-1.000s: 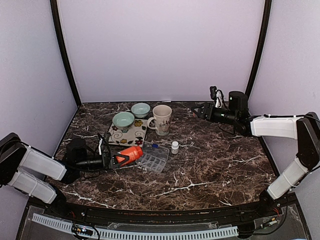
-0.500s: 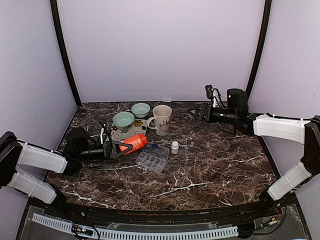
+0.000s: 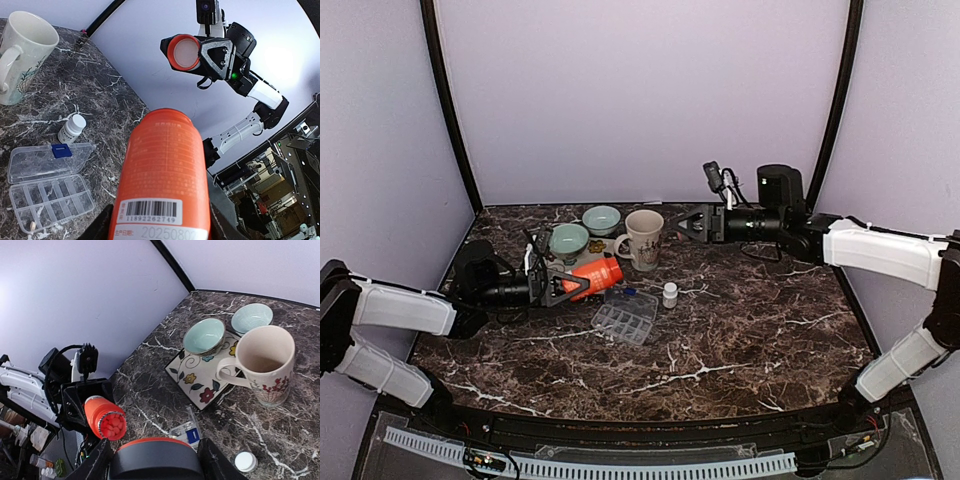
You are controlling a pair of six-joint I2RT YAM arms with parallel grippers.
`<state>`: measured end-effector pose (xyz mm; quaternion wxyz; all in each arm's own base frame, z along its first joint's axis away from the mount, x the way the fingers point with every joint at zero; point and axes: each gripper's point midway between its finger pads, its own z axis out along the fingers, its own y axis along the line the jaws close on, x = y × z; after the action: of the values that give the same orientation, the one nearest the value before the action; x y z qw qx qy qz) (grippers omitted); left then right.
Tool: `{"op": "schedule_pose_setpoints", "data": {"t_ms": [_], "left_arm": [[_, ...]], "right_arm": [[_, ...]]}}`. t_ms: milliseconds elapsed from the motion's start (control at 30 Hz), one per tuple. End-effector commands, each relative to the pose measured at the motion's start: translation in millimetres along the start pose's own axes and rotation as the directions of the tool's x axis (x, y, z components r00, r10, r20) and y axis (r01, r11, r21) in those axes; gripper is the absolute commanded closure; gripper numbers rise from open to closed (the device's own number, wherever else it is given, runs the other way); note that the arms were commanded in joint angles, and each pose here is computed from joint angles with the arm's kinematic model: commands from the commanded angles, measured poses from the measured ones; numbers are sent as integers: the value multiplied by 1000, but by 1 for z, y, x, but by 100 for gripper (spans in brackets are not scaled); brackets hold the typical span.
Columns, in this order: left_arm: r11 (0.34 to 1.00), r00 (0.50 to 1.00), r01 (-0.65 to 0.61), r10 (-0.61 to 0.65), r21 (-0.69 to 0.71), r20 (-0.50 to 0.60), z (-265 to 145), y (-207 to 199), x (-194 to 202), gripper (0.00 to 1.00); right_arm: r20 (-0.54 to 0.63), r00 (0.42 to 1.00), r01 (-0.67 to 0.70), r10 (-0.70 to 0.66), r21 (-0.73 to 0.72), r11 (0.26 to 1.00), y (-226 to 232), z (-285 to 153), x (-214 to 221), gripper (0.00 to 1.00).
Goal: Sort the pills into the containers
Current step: Screw the lid of the pill bottle onto the pill bottle.
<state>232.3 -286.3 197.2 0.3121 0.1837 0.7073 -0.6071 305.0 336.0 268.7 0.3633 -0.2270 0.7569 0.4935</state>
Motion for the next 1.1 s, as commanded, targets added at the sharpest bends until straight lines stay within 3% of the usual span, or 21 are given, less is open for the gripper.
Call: {"op": "schedule_pose_setpoints", "data": {"t_ms": [0,400,1067], "left_arm": [[996,999,-51,50,76,16,0,-28,-16,93],[989,998,-52,55,141,-16,7,-45,-28,93],[977,996,-45,60,207,-69,23,-53,-42,93]], "right_arm": [[-22,998,64,-67,-103,993,43,3,-6,58],[-85,988,112,-131,-196,974,83,20,5,59],[-135,980,108,-148,-265,958,97,37,13,59]]}}
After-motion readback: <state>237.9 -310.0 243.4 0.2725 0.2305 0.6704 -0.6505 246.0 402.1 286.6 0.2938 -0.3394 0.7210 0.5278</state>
